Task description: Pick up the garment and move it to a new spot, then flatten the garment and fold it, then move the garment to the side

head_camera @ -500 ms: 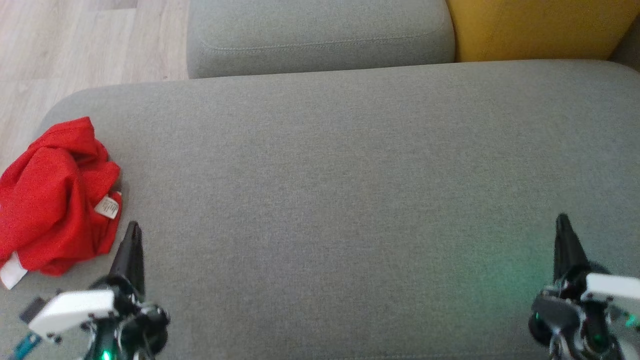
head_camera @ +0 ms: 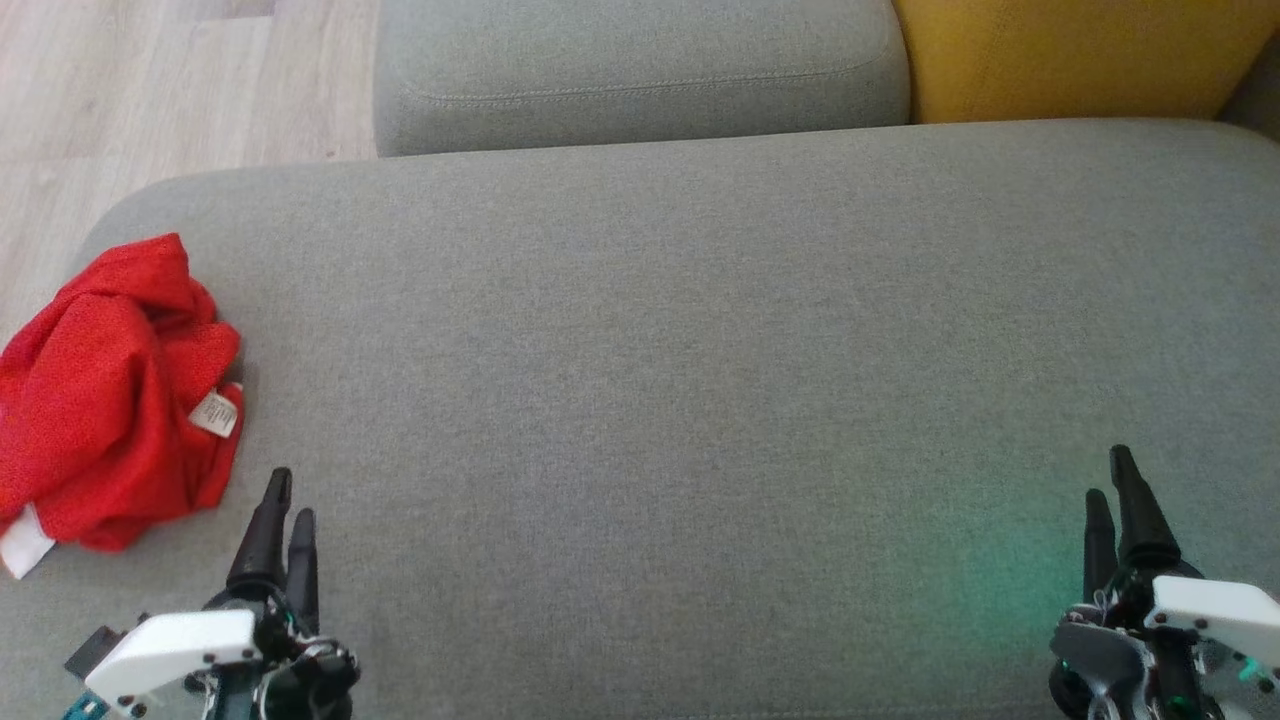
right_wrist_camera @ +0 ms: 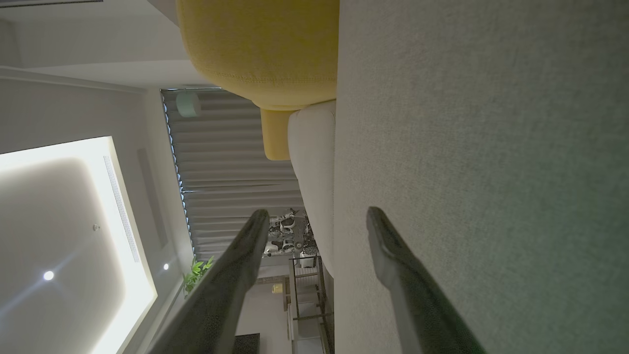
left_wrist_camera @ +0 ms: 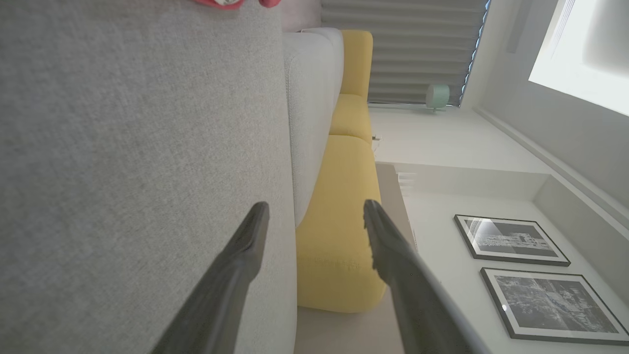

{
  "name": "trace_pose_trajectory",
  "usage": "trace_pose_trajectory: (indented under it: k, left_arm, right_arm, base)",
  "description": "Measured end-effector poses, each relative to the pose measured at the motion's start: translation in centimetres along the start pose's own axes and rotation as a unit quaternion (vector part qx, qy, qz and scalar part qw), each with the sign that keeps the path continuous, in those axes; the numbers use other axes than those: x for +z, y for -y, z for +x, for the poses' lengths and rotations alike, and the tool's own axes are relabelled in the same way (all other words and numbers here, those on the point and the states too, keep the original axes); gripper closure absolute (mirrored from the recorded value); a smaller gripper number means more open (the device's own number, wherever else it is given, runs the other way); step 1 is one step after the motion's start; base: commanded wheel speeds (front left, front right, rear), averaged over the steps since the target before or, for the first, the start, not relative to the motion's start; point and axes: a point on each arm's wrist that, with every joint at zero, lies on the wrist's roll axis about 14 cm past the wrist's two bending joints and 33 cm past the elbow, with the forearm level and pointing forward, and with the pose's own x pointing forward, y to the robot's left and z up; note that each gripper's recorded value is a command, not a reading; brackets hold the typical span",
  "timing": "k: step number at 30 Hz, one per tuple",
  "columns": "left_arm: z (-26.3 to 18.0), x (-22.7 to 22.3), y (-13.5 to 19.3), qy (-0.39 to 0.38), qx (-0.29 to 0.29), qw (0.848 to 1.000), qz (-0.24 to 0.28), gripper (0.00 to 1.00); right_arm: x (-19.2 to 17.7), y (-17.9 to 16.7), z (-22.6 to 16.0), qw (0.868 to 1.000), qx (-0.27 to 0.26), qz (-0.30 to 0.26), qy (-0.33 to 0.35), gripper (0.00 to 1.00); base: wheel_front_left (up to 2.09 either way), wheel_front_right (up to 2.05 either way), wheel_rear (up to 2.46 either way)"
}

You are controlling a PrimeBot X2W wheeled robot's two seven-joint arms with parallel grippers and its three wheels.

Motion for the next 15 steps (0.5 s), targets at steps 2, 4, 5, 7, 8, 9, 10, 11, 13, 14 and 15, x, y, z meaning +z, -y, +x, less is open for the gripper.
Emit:
trace_pose_trajectory:
  k: [2, 4, 5, 7, 8, 9, 10, 11, 13, 14, 15]
  left_arm:
    - [0.0, 0.0, 0.1, 0.001, -0.002, 1.000, 0.006, 0.00]
    - [0.1, 0.0, 0.3, 0.002, -0.004, 1.000, 0.014, 0.00]
    - [0.1, -0.1, 0.4, 0.001, -0.005, 1.000, 0.019, 0.00]
    - [0.1, -0.1, 0.7, 0.002, -0.009, 1.000, 0.029, 0.00]
    - [0.1, -0.1, 0.7, 0.002, -0.009, 1.000, 0.029, 0.00]
    - [0.2, -0.2, 0.8, 0.002, -0.011, 0.999, 0.034, 0.00]
    - [0.2, -0.1, 1.0, 0.004, -0.013, 0.999, 0.041, 0.00]
    - [0.3, -0.1, 1.2, 0.003, -0.016, 0.999, 0.051, 0.00]
    - [0.4, -0.1, 1.7, 0.006, -0.023, 0.997, 0.068, 0.00]
    - [0.5, -0.2, 2.0, 0.005, -0.028, 0.997, 0.077, 0.00]
    - [0.6, -0.2, 2.4, 0.006, -0.033, 0.996, 0.086, 0.00]
  right_arm:
    - [-0.1, -0.1, 0.0, 1.000, 0.001, -0.005, 0.001, 0.00]
    - [-0.1, -0.3, 0.1, 1.000, 0.004, -0.011, 0.002, 0.00]
    - [-0.1, -0.3, 0.1, 1.000, 0.005, -0.015, 0.004, 0.00]
    - [-0.1, -0.5, 0.1, 1.000, 0.006, -0.025, 0.004, 0.00]
    - [-0.1, -0.5, 0.1, 1.000, 0.006, -0.025, 0.004, 0.00]
    - [-0.1, -0.5, 0.1, 0.999, 0.007, -0.031, 0.005, 0.00]
    - [-0.2, -0.6, 0.2, 0.999, 0.008, -0.038, 0.004, 0.00]
    - [-0.2, -0.8, 0.2, 0.999, 0.010, -0.045, 0.003, 0.00]
    - [-0.3, -1.1, 0.3, 0.998, 0.015, -0.060, 0.002, 0.00]
    - [-0.3, -1.3, 0.4, 0.997, 0.018, -0.069, 0.001, 0.00]
    - [-0.2, -1.6, 0.5, 0.997, 0.021, -0.078, 0.002, 0.00]
  base:
    - [0.00, 0.00, 0.00]
    - [0.00, 0.00, 0.00]
    - [0.00, 0.00, 0.00]
    - [0.00, 0.00, 0.00]
    - [0.00, 0.00, 0.00]
    - [0.00, 0.00, 0.00]
    - [0.00, 0.00, 0.00]
    - [0.00, 0.00, 0.00]
    - [0.00, 0.00, 0.00]
    - [0.00, 0.00, 0.00]
    - [0.00, 0.00, 0.00]
